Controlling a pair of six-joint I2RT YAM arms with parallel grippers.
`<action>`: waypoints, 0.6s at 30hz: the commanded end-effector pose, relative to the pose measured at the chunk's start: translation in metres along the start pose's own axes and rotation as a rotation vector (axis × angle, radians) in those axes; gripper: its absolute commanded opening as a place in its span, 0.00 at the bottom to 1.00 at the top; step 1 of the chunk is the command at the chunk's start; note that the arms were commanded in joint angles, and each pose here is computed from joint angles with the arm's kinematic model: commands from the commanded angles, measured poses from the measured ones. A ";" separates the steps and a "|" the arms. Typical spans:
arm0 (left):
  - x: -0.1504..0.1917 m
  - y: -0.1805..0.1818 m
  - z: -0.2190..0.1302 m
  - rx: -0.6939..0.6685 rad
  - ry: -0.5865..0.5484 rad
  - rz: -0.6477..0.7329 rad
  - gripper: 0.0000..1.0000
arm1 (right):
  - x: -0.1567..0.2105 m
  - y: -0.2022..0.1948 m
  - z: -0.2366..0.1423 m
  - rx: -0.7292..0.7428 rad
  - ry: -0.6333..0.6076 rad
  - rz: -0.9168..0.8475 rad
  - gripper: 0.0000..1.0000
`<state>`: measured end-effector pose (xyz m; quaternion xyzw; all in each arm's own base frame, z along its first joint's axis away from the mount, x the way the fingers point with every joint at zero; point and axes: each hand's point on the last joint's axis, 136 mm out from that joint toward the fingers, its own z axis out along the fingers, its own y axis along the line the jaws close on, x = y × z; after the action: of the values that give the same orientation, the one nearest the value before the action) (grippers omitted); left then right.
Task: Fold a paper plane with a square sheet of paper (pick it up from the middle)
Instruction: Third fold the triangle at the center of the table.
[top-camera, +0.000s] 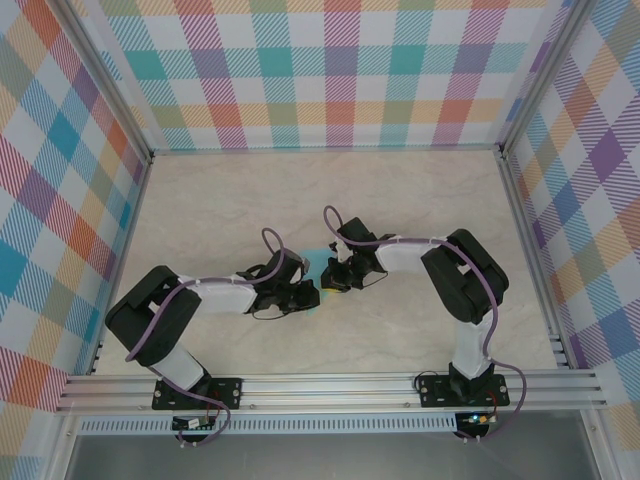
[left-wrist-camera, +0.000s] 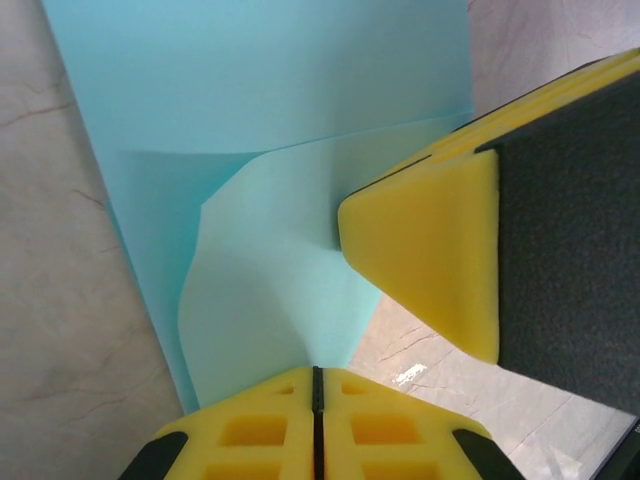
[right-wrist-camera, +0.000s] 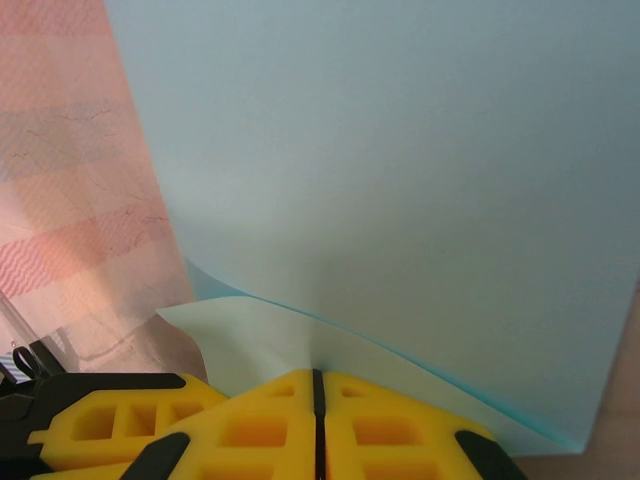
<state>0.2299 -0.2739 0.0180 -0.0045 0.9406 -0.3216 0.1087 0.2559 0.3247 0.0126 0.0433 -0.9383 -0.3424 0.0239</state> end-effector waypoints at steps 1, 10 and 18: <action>0.039 0.026 0.000 -0.067 0.113 -0.016 0.08 | 0.024 -0.070 0.023 0.231 0.061 0.129 0.08; 0.057 0.027 -0.006 -0.074 0.139 0.002 0.08 | 0.028 -0.080 0.025 0.269 0.072 0.164 0.08; 0.067 0.035 -0.010 -0.123 0.169 0.007 0.08 | 0.028 -0.081 0.025 0.272 0.074 0.168 0.08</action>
<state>0.2119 -0.2693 0.0179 0.0097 0.9416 -0.3165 0.1147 0.2562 0.3246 0.0117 0.0273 -0.9389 -0.3409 0.0382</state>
